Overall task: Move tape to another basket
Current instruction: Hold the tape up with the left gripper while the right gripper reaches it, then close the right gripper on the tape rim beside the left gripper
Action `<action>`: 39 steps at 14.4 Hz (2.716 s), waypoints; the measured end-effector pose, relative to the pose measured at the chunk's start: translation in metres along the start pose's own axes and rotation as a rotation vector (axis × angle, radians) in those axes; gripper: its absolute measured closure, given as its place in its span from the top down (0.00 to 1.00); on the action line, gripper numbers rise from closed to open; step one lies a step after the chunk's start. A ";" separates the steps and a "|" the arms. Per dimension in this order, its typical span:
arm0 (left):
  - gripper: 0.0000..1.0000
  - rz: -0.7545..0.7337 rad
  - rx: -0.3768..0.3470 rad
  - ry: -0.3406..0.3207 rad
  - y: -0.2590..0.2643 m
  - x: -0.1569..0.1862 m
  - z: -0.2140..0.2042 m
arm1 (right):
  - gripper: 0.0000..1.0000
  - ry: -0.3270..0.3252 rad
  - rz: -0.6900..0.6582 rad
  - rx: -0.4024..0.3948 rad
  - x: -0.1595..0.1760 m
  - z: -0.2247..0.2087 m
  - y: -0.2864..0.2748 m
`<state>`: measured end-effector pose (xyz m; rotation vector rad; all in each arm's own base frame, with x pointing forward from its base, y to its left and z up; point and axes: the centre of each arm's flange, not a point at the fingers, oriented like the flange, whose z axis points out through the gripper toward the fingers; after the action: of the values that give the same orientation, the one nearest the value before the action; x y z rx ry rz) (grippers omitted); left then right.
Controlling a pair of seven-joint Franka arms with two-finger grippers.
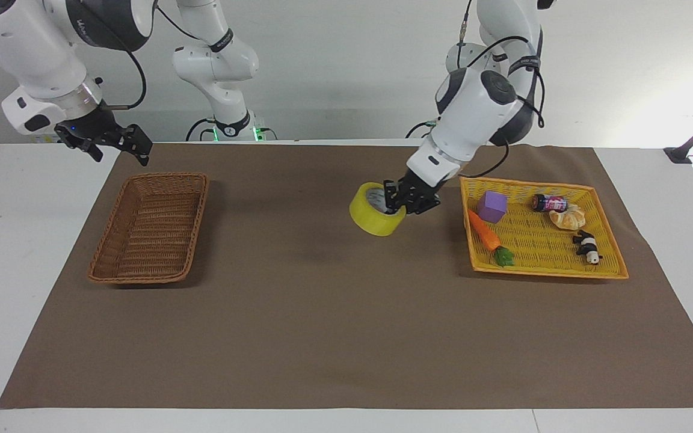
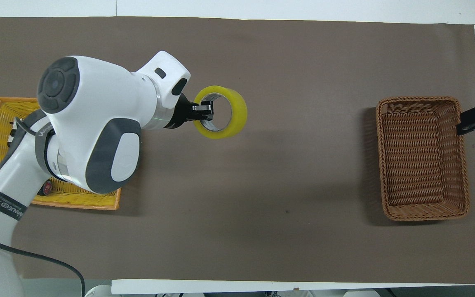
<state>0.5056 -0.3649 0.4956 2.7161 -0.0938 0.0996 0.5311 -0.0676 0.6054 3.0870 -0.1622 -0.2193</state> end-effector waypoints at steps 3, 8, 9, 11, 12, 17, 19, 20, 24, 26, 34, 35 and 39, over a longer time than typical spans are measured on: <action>0.22 -0.017 0.003 0.010 -0.009 0.007 -0.004 | 1.00 0.000 0.000 0.000 0.000 0.000 0.000; 0.22 -0.021 0.004 0.012 -0.012 0.008 -0.005 | 1.00 0.001 -0.153 0.077 0.000 0.001 -0.023; 0.22 -0.021 0.004 0.012 -0.012 0.008 -0.005 | 1.00 0.007 -0.192 0.158 0.000 0.001 -0.040; 0.22 -0.021 0.005 0.010 -0.012 0.008 -0.004 | 1.00 0.038 -0.234 0.334 0.002 0.001 -0.071; 0.22 -0.021 0.005 0.010 -0.012 0.008 -0.004 | 1.00 0.055 -0.241 0.434 0.005 0.002 -0.086; 0.22 -0.022 0.010 -0.002 -0.013 0.007 -0.001 | 1.00 0.216 -0.200 0.837 0.032 0.022 -0.194; 0.22 -0.021 0.011 -0.005 -0.013 0.007 -0.001 | 1.00 0.210 -0.171 0.949 0.036 0.038 -0.240; 0.22 -0.021 0.012 -0.006 -0.013 0.007 -0.001 | 1.00 0.191 -0.174 0.978 0.037 0.048 -0.260; 0.22 -0.018 0.022 -0.036 -0.014 0.004 0.002 | 1.00 0.111 -0.158 0.989 0.048 0.095 -0.290; 0.22 -0.016 0.027 -0.052 -0.015 0.002 0.003 | 1.00 0.085 -0.155 1.003 0.050 0.108 -0.296; 0.22 -0.013 0.030 -0.062 -0.015 0.001 0.004 | 1.00 0.019 -0.149 1.039 0.031 0.131 -0.327; 0.22 -0.013 0.030 -0.062 -0.015 0.001 0.004 | 1.00 0.018 -0.149 1.038 0.030 0.132 -0.329; 0.22 -0.013 0.031 -0.063 -0.015 0.001 0.004 | 0.99 0.015 -0.163 1.036 0.024 0.132 -0.338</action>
<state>0.5078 -0.3527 0.4856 2.7504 -0.0939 0.0121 0.5705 0.2614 0.4551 4.1386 -0.0135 -0.1418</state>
